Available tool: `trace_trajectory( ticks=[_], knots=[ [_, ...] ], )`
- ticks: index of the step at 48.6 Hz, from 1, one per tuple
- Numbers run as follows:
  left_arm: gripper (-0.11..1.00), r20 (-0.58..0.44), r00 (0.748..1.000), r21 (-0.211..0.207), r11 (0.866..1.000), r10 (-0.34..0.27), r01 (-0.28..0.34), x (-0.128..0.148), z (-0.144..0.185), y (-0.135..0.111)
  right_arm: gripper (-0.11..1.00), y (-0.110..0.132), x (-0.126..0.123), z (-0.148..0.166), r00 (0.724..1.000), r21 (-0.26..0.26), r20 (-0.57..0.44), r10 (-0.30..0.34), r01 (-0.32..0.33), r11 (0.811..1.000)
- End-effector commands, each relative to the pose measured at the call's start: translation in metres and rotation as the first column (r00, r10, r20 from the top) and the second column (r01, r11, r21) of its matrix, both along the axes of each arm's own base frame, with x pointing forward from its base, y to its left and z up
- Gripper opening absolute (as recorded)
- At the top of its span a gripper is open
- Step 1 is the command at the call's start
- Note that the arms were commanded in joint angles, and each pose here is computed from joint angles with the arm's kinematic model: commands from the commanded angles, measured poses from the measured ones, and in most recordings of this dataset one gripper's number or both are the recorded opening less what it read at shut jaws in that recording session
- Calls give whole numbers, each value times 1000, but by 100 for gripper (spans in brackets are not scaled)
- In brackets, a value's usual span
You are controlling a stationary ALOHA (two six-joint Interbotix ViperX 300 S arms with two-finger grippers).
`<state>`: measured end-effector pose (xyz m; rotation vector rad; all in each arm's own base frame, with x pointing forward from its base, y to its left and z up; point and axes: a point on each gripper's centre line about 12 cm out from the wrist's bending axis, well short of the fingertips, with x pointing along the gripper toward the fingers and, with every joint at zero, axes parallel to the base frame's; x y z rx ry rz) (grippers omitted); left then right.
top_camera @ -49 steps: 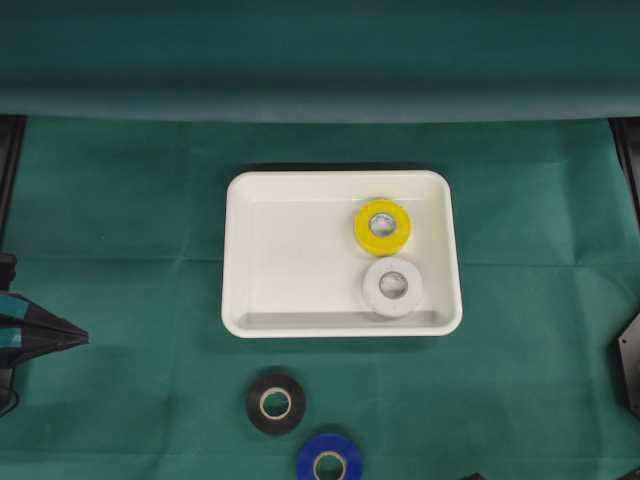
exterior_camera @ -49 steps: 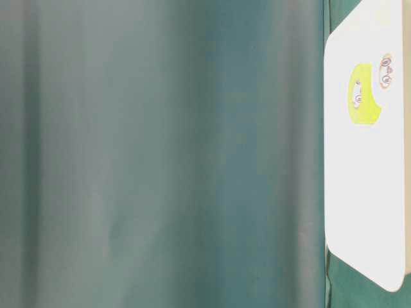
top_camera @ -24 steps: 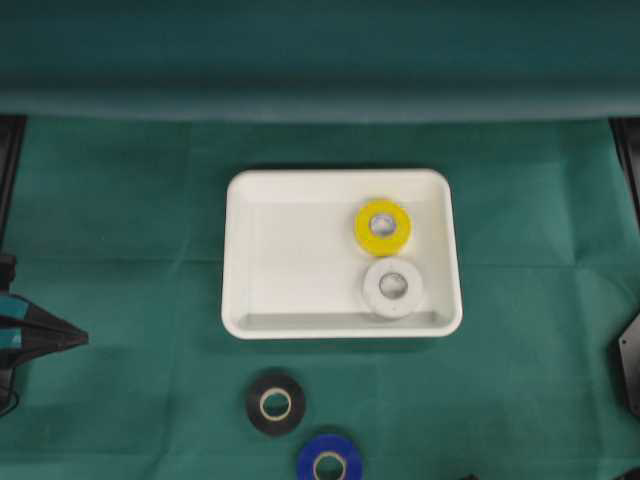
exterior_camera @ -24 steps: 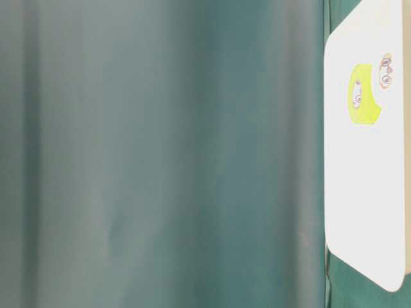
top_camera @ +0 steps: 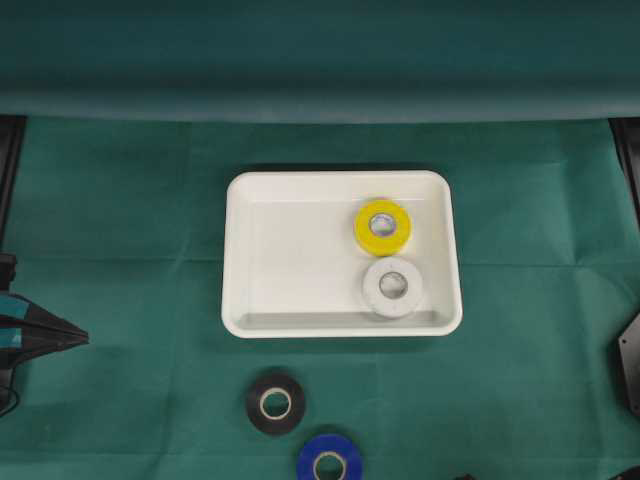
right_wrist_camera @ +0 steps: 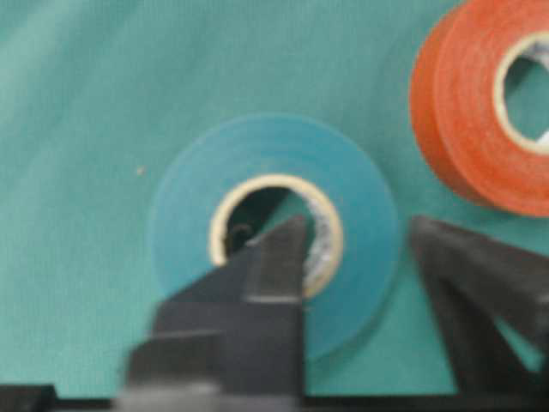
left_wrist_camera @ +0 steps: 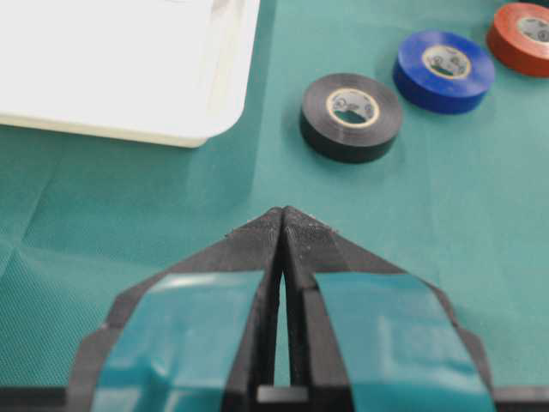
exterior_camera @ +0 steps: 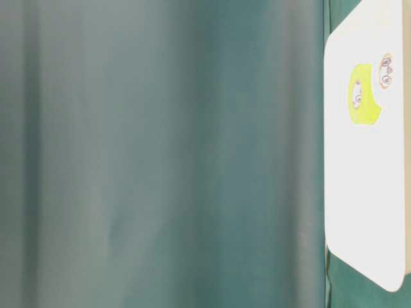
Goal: Put the tape into the white case with the right arm.
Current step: 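Move the right gripper down onto the teal tape roll and grasp it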
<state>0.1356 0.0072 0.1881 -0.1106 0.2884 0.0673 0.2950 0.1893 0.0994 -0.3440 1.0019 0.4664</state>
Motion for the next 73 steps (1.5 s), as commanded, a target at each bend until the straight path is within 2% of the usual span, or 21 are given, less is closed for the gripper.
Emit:
trace_trajectory(
  ticks=[1, 5, 22, 36, 61, 67, 73],
  knots=[
    [0, 14, 1000, -1, 1000, 4, -4, 2, 5, 1, 4, 1, 0, 3, 1000, 0, 10, 8, -8, 1000],
    [0, 14, 1000, -1, 1000, 4, -4, 2, 5, 1, 1, 1, 1, 4, 1000, 0, 11, 8, -8, 1000],
    [0, 14, 1000, -1, 1000, 4, -4, 2, 5, 1, 1, 0, -1, 15, 999, 13, 32, 6, -7, 1000],
    [0, 14, 1000, -1, 1000, 4, -4, 2, 5, 1, 0, -8, -6, 33, 1000, -21, 22, -19, 20, 1000],
    [0, 14, 1000, -1, 1000, 4, -4, 2, 5, 1, 0, -9, -4, 38, 999, -16, 32, -24, 24, 1000],
    [0, 12, 1000, 1, 1000, 3, -3, 1, 4, 1, 0, -16, -1, 38, 999, -24, 34, -40, 41, 999],
    [0, 15, 1000, -1, 1000, 4, -4, 1, 5, 1, 0, -34, 3, 41, 996, -38, 51, -69, 71, 997]
  ],
)
